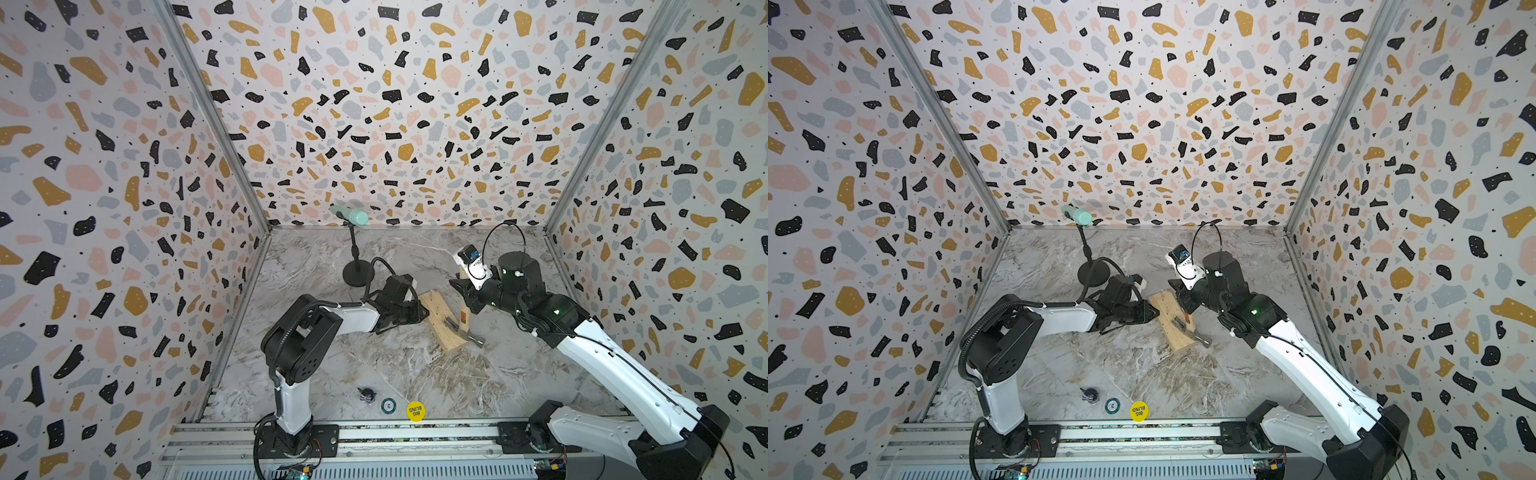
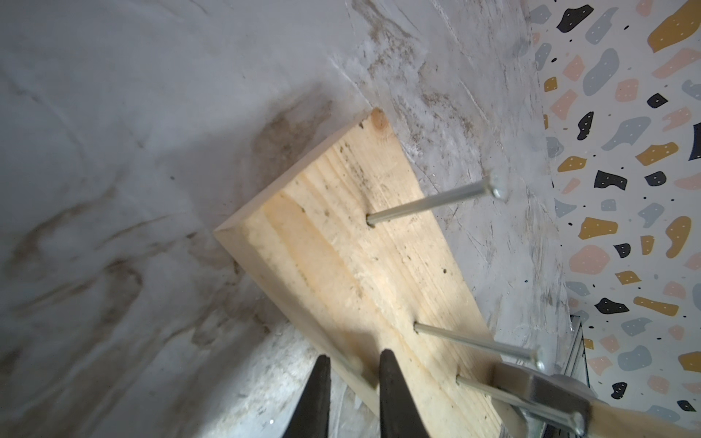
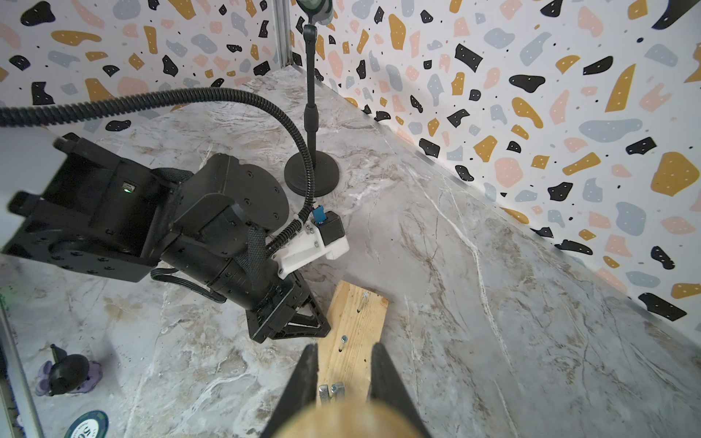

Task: Use a claw hammer to pull out a nail
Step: Remove the nail from the mounting plate.

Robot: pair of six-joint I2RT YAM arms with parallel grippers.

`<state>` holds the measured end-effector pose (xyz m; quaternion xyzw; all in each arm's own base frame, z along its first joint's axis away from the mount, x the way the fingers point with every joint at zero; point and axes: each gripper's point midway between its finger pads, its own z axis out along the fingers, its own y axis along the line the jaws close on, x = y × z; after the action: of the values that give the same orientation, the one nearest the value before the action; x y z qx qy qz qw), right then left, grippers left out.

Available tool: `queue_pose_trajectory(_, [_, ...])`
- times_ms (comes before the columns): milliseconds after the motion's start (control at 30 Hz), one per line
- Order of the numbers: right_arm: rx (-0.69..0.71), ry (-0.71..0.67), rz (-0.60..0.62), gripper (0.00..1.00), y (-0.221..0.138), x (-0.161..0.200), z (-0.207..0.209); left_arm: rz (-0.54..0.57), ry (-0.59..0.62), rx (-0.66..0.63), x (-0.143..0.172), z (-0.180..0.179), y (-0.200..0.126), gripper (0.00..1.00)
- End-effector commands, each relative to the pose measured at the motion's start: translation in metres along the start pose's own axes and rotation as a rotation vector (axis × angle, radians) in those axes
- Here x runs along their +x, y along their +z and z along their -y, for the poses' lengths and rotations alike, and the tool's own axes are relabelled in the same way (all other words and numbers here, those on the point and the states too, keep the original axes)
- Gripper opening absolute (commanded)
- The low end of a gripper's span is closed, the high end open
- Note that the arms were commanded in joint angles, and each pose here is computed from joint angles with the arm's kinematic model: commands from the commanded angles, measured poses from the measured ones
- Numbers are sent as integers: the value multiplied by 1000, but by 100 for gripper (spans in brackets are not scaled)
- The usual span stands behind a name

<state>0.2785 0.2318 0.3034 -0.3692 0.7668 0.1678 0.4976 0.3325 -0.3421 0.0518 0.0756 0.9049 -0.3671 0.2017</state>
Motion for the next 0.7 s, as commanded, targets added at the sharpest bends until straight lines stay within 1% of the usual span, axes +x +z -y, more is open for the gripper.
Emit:
queue_pose_trajectory(0, [30,-27,187,0,-22,-55,7,-16,-9,-4,6,-8,4,20])
queue_pose_trajectory(333, [43,-23,206,0,-20,-55,13,-15,-8,-3,6,-8,4,19])
queue_pose_trajectory(667, [25,4,242,0,-22,-58,21,-17,-13,-2,7,-8,4,20])
